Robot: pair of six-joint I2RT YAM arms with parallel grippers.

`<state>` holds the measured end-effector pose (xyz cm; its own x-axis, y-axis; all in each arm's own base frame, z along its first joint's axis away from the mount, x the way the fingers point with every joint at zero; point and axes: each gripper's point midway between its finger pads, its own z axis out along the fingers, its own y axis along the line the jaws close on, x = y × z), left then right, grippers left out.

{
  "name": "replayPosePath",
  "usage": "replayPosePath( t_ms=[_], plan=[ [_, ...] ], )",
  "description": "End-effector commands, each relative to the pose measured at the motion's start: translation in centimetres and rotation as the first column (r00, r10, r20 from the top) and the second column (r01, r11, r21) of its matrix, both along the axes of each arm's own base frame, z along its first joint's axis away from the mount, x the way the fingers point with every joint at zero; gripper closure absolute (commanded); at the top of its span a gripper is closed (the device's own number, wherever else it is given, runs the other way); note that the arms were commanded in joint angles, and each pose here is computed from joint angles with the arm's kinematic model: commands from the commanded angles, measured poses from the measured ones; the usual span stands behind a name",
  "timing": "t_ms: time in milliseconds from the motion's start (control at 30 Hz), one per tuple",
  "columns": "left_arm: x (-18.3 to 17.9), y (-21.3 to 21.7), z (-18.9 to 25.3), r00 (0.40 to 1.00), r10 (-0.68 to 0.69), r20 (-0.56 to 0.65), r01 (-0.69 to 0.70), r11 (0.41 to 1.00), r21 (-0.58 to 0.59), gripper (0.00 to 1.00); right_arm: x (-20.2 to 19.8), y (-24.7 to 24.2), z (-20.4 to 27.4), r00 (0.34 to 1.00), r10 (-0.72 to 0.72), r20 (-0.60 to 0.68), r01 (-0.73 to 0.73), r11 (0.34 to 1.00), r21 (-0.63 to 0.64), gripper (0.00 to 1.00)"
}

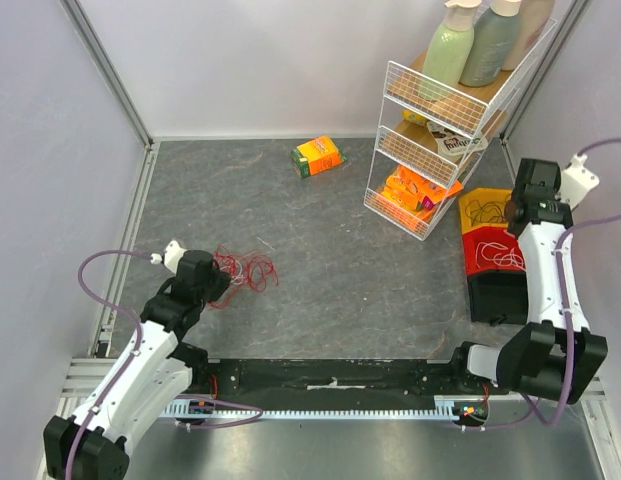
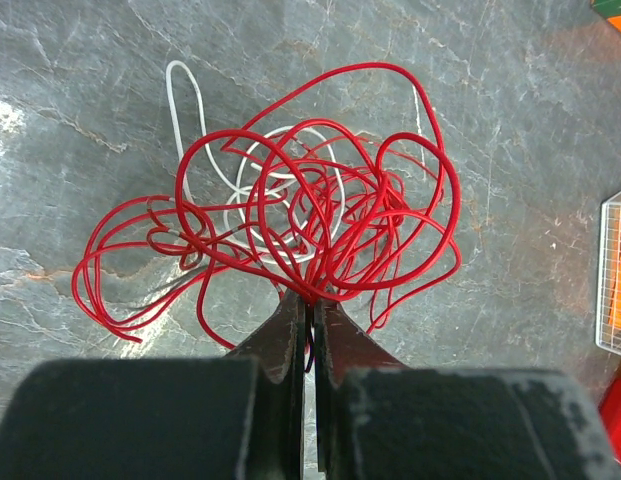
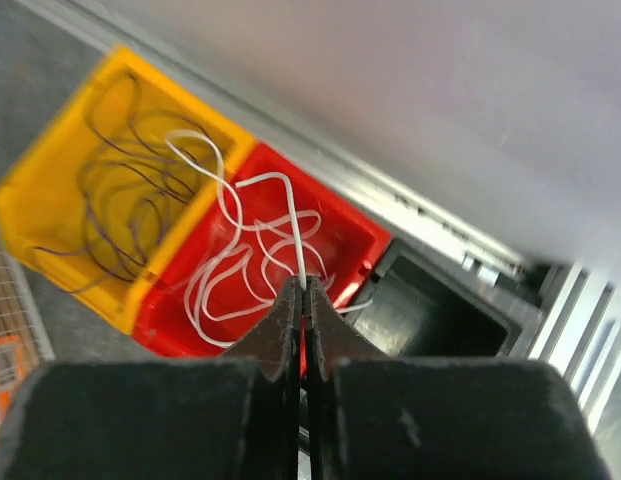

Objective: Untangle the cables

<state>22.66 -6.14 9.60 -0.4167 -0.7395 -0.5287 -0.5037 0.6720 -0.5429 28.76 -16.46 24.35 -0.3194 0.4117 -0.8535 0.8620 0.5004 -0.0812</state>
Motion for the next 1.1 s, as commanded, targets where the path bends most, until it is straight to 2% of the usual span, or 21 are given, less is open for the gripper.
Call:
replayPosePath(
  t_ms=[0,200,333,433,600,700,767,933,967,1067],
  plan=[
    [0.7,-0.7,0.1,0.999,-0.043,0.016,0.043,0.999,-0.006,0.98,1.1,0.2,-4.6,0.985,-0.103,0.140,0.075,0.979,0.192,1.00],
    [0.6,-1.0,0.1,0.999,-0.052,0.010,0.052,0.999,-0.015,0.98,0.4,-1.1,-10.2,0.980,-0.198,0.013,0.193,0.964,0.186,1.00],
    [0.5,-0.9,-0.2,0.999,-0.050,0.005,0.050,0.999,-0.011,0.98,0.1,-1.6,-13.3,0.977,-0.210,-0.034,0.213,0.955,0.208,1.00],
    [0.5,-0.8,-0.3,0.999,-0.054,-0.001,0.054,0.999,0.000,0.98,0.3,-0.9,-13.1,0.985,-0.171,-0.011,0.169,0.958,0.232,1.00],
    [0.6,-0.8,-0.3,0.998,-0.057,-0.011,0.057,0.998,0.006,0.98,0.0,-0.9,-12.0,0.986,-0.162,0.051,0.149,0.969,0.198,1.00],
    [0.4,-1.0,-0.7,0.998,-0.062,-0.028,0.062,0.998,-0.002,0.98,0.6,-0.7,-13.1,0.989,-0.144,0.020,0.135,0.965,0.225,1.00],
    [0.3,-1.1,-0.7,0.997,-0.063,-0.032,0.063,0.998,-0.012,0.98,1.0,-0.3,-14.0,0.992,-0.127,-0.003,0.124,0.960,0.249,0.91],
    [0.4,-3.0,-0.3,0.986,-0.165,0.001,0.165,0.985,-0.058,0.98,0.7,0.1,-11.2,0.997,-0.070,0.017,0.067,0.991,0.118,0.31],
    [0.5,-3.4,0.0,0.982,-0.191,0.012,0.191,0.979,-0.064,0.98,0.6,0.3,-10.1,0.998,-0.056,0.038,0.052,0.994,0.095,0.26],
    [0.7,-4.6,0.6,0.963,-0.268,0.033,0.270,0.960,-0.072,0.98,0.7,2.4,-6.7,0.993,0.026,0.119,-0.034,0.998,0.061,0.23]
  ],
)
